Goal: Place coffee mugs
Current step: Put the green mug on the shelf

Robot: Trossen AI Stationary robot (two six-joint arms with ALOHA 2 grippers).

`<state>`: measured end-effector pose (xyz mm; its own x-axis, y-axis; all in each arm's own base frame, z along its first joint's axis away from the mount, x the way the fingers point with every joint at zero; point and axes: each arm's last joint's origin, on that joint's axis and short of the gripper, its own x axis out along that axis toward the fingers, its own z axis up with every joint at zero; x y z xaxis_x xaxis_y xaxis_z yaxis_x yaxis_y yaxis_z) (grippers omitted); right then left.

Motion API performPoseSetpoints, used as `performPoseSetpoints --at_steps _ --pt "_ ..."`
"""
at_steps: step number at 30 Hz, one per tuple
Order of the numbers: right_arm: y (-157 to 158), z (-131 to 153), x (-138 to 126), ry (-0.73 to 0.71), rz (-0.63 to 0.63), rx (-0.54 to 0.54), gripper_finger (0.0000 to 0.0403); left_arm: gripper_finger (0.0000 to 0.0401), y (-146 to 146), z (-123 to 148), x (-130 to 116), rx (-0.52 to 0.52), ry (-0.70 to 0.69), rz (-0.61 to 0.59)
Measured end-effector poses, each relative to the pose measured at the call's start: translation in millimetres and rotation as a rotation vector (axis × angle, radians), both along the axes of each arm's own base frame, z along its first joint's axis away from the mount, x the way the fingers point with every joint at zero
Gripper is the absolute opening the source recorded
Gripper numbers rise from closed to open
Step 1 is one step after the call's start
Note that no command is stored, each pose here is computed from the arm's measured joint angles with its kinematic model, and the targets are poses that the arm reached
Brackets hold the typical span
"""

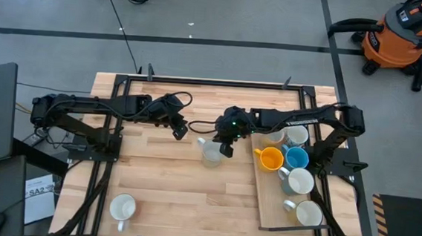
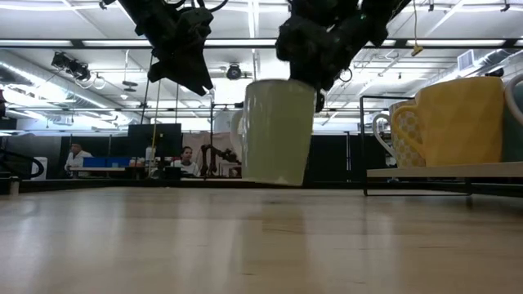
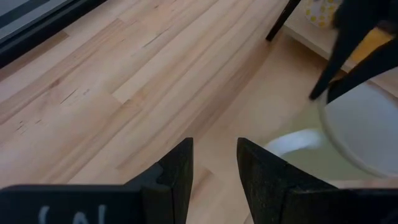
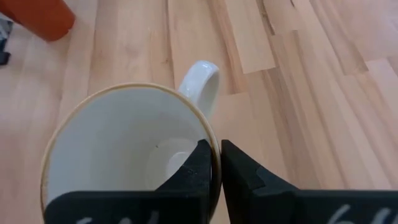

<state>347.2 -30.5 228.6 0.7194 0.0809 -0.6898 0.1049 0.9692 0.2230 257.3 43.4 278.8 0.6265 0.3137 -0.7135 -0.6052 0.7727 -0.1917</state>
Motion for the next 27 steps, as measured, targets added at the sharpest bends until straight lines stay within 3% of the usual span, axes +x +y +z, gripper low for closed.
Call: performPoseSetpoints --at_steps 14,22,27 --pt "38.4 82.4 -79.0 -0.025 0.018 0.177 0.0027 0.0130 0.0 0.0 0.1 0.000 -0.001 0.000" --pt "74.0 96.9 -125.6 0.096 0.068 0.233 0.0025 0.0130 0.1 0.0 0.1 0.000 -0.001 0.001" --pt "92.2 96.1 -143.6 0.162 0.043 0.185 0.0026 0.0130 0.1 0.0 0.1 0.000 -0.001 0.001"
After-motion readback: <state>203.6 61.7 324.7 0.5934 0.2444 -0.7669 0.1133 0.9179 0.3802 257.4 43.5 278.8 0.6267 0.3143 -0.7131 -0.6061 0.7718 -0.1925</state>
